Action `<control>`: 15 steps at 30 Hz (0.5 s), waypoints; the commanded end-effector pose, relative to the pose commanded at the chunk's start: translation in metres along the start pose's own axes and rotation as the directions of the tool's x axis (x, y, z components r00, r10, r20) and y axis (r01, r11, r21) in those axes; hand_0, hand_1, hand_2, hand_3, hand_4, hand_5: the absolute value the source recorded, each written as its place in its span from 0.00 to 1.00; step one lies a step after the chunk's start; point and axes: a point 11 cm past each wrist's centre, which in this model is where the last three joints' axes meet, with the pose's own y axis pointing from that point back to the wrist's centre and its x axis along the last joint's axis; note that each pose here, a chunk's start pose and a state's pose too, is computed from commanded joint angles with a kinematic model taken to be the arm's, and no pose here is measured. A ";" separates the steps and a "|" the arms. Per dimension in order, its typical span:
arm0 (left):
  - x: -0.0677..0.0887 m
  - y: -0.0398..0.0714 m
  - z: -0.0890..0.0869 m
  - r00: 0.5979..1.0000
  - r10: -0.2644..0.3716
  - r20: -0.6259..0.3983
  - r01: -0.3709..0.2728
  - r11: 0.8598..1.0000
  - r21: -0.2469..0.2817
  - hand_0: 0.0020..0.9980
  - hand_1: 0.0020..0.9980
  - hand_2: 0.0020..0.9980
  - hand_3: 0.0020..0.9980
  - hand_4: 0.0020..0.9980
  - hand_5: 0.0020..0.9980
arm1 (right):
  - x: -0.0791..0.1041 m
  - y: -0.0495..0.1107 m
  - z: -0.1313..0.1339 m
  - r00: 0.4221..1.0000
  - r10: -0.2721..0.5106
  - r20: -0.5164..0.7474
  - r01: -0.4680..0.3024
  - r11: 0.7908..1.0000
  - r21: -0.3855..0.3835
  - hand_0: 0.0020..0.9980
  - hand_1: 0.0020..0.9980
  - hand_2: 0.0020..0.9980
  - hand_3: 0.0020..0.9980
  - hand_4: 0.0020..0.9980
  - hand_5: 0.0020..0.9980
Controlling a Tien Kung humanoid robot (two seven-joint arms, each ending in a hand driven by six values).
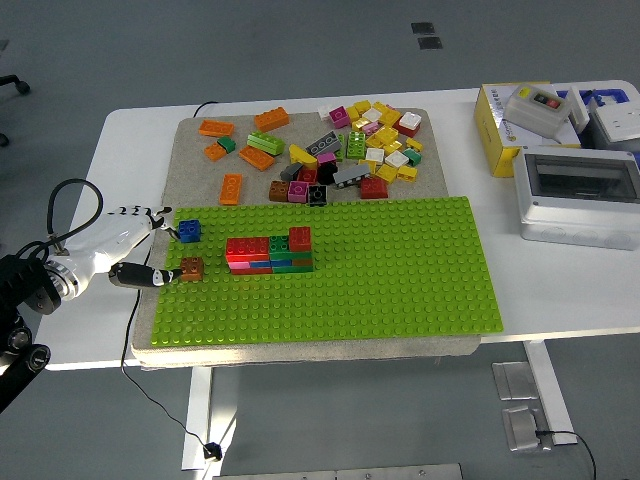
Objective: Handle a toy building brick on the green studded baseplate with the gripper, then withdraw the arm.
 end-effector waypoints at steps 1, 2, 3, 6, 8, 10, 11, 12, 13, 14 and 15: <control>0.000 -0.001 0.001 1.000 -0.003 -0.003 0.003 1.000 0.000 1.00 1.00 1.00 0.73 0.80 0.42 | 0.000 0.000 0.000 1.000 0.000 0.001 0.000 1.000 0.001 0.71 0.64 0.48 0.74 0.58 1.00; -0.001 -0.001 0.001 1.000 -0.007 -0.007 0.007 1.000 0.000 1.00 1.00 1.00 0.73 0.80 0.42 | 0.000 0.000 -0.001 1.000 0.001 0.001 -0.001 1.000 0.002 0.71 0.64 0.48 0.74 0.58 1.00; -0.001 -0.002 0.001 1.000 -0.011 -0.011 0.011 1.000 0.002 1.00 1.00 1.00 0.73 0.80 0.42 | 0.000 0.000 -0.001 1.000 0.001 0.001 -0.001 1.000 0.003 0.71 0.64 0.48 0.74 0.58 1.00; -0.003 -0.004 0.002 1.000 -0.022 -0.020 0.023 1.000 0.006 1.00 1.00 1.00 0.72 0.80 0.42 | 0.001 0.000 -0.002 1.000 0.001 0.000 -0.001 1.000 0.004 0.71 0.64 0.47 0.74 0.58 1.00; -0.005 -0.005 0.002 0.999 -0.031 -0.024 0.032 0.999 0.009 1.00 1.00 1.00 0.72 0.80 0.42 | 0.001 0.001 -0.002 1.000 0.001 0.000 -0.001 1.000 0.006 0.71 0.64 0.47 0.74 0.58 1.00; -0.006 -0.007 0.002 0.999 -0.039 -0.025 0.040 0.999 0.012 1.00 1.00 1.00 0.73 0.80 0.42 | 0.001 0.001 -0.003 1.000 0.001 -0.001 -0.001 1.000 0.007 0.71 0.64 0.47 0.74 0.58 1.00; -0.007 -0.008 0.002 0.999 -0.045 -0.025 0.045 0.999 0.015 1.00 1.00 1.00 0.73 0.80 0.42 | 0.001 0.001 -0.003 1.000 0.002 -0.001 -0.002 1.000 0.008 0.71 0.64 0.47 0.74 0.58 1.00; -0.008 -0.009 0.001 0.999 -0.049 -0.023 0.049 0.999 0.019 1.00 1.00 1.00 0.73 0.80 0.42 | 0.001 0.001 -0.004 1.000 0.002 -0.001 -0.002 1.000 0.008 0.71 0.64 0.47 0.74 0.58 1.00; -0.009 -0.009 0.001 0.998 -0.051 -0.022 0.052 0.998 0.021 1.00 1.00 1.00 0.73 0.80 0.42 | 0.001 0.001 -0.004 1.000 0.002 -0.002 -0.002 1.000 0.009 0.71 0.64 0.47 0.74 0.58 1.00; -0.009 -0.010 0.000 0.998 -0.054 -0.021 0.054 0.998 0.023 1.00 1.00 1.00 0.73 0.80 0.42 | 0.001 0.001 -0.004 1.000 0.002 -0.002 -0.002 1.000 0.010 0.71 0.64 0.47 0.74 0.58 1.00; -0.010 -0.010 0.000 0.998 -0.055 -0.021 0.056 0.998 0.024 1.00 1.00 1.00 0.73 0.80 0.42 | 0.001 0.001 -0.004 1.000 0.002 -0.002 -0.002 1.000 0.010 0.71 0.64 0.47 0.74 0.58 1.00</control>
